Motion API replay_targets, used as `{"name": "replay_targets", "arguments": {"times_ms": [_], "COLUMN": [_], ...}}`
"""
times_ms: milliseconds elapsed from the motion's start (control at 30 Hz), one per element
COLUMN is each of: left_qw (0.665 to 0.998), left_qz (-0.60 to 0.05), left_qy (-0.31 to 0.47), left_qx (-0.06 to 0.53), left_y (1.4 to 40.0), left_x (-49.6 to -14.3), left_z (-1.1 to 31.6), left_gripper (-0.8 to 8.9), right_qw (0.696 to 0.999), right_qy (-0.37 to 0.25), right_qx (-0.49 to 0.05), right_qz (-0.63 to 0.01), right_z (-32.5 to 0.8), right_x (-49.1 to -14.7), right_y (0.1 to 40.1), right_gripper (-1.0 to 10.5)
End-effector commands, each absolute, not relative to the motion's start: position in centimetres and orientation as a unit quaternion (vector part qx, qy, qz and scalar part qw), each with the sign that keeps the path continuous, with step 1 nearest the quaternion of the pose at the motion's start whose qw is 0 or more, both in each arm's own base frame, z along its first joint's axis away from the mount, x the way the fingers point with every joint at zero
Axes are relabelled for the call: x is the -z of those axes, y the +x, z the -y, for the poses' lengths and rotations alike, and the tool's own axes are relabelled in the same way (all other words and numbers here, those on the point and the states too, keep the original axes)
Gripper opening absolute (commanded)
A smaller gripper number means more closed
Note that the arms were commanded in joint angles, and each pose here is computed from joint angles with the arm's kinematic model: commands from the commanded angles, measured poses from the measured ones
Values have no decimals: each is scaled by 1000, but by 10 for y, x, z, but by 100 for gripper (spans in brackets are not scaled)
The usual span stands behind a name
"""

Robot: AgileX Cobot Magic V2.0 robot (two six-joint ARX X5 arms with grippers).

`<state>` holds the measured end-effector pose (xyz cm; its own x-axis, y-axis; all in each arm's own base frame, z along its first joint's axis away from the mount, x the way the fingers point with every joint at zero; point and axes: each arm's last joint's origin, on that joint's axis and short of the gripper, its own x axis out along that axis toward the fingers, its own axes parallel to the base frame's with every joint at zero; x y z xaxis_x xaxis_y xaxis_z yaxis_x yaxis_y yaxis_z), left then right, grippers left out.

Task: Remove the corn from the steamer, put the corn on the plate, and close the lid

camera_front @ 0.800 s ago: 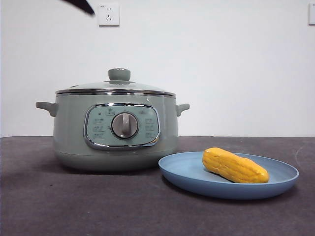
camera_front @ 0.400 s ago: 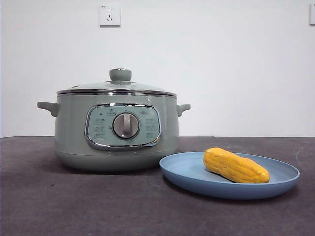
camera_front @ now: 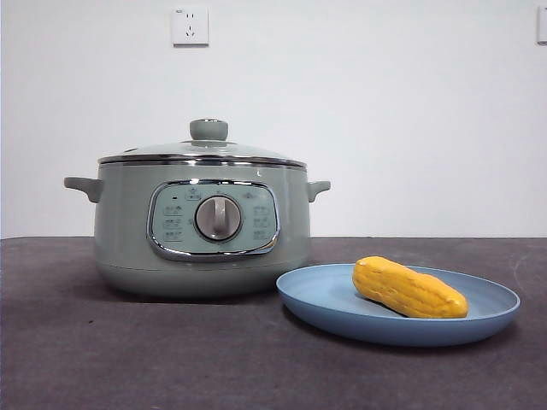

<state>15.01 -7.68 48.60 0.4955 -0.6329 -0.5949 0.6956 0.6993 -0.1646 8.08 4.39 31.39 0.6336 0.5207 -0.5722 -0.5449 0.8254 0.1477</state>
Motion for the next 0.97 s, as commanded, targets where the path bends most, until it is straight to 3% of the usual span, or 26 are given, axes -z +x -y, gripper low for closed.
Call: {"name": "replay_targets", "arguments": {"times_ms": [33, 700, 833, 967], "left_qw": [855, 857, 865, 894], "left_qz": [-349, -344, -339, -299], "left_qy": [47, 47, 54, 80], "left_qx": [381, 381, 366, 326], "left_y": [148, 149, 151, 155], "left_x": [-482, -482, -483, -489], "left_z": [76, 76, 75, 67], "left_gripper": [-3, -3, -3, -3], "right_qw": [904, 904, 904, 904], "right_qy": [-24, -24, -24, -24], "right_qx": [-295, -294, -294, -294], "right_qz": [-310, -310, -310, -310], "right_z": [-44, -44, -44, -44], "right_x": [-312, -312, -312, -312], "right_y": [81, 81, 81, 81], "right_gripper": [1, 1, 1, 1]}}
